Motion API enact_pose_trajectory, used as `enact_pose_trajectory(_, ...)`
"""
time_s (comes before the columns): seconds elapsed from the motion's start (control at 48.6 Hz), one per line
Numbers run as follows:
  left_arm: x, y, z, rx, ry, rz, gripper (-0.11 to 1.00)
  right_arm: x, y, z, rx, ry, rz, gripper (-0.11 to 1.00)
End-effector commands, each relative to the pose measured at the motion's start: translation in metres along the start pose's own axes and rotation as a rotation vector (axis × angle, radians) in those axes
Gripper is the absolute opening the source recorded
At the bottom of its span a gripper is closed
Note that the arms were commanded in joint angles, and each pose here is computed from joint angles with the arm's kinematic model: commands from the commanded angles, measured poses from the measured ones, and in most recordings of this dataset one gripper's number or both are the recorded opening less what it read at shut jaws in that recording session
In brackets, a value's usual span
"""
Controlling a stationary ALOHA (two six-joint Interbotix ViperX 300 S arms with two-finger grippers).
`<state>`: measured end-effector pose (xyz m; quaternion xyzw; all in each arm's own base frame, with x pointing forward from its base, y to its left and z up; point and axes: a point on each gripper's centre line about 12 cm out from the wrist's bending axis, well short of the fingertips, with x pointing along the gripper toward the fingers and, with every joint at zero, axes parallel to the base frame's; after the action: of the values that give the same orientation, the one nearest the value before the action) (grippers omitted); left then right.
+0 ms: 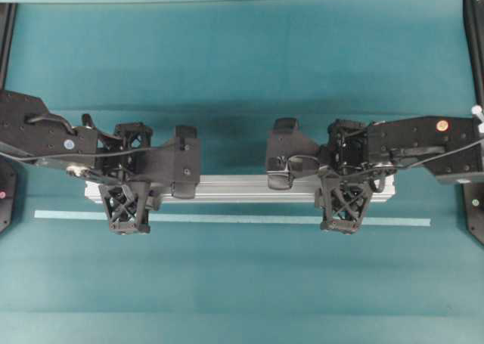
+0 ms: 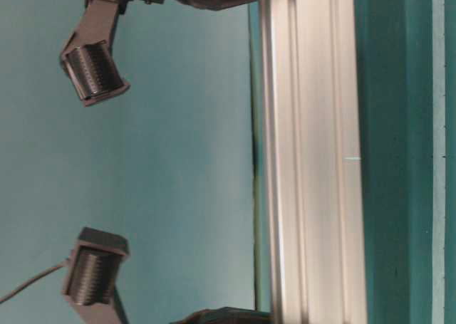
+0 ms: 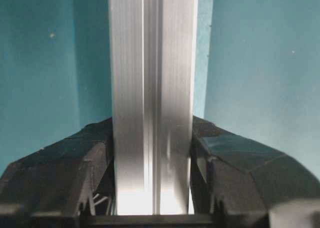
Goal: Lift the metal rail with both hands.
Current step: 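Lower the held rail back down onto the table with both grippers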
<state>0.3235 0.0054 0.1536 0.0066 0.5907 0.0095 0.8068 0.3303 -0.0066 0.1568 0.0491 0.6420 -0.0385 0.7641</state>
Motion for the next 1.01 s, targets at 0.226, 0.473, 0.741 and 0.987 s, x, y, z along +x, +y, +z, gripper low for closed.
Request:
enact_pose_trajectory(0.226,0.016,-0.003,-0.006,-0.006,-0.028,-0.007,0.36,0.018,0.008,-0.001,0.001,0.010,0.009,0.39)
enact_pose_trajectory(0.473,0.026,-0.007,-0.005,-0.009,-0.042,-0.012,0.36,0.033,0.011,-0.005,0.013,0.023,0.021,0.39)
enact_pose_trajectory(0.741,0.029,-0.007,-0.006,-0.008,-0.034,-0.011,0.36,0.037,0.011,-0.009,0.040,0.025,0.024,0.39)
enact_pose_trajectory(0.987,0.030,-0.008,-0.006,-0.008,-0.032,-0.012,0.36,0.039,0.011,-0.007,0.045,-0.001,0.027,0.39)
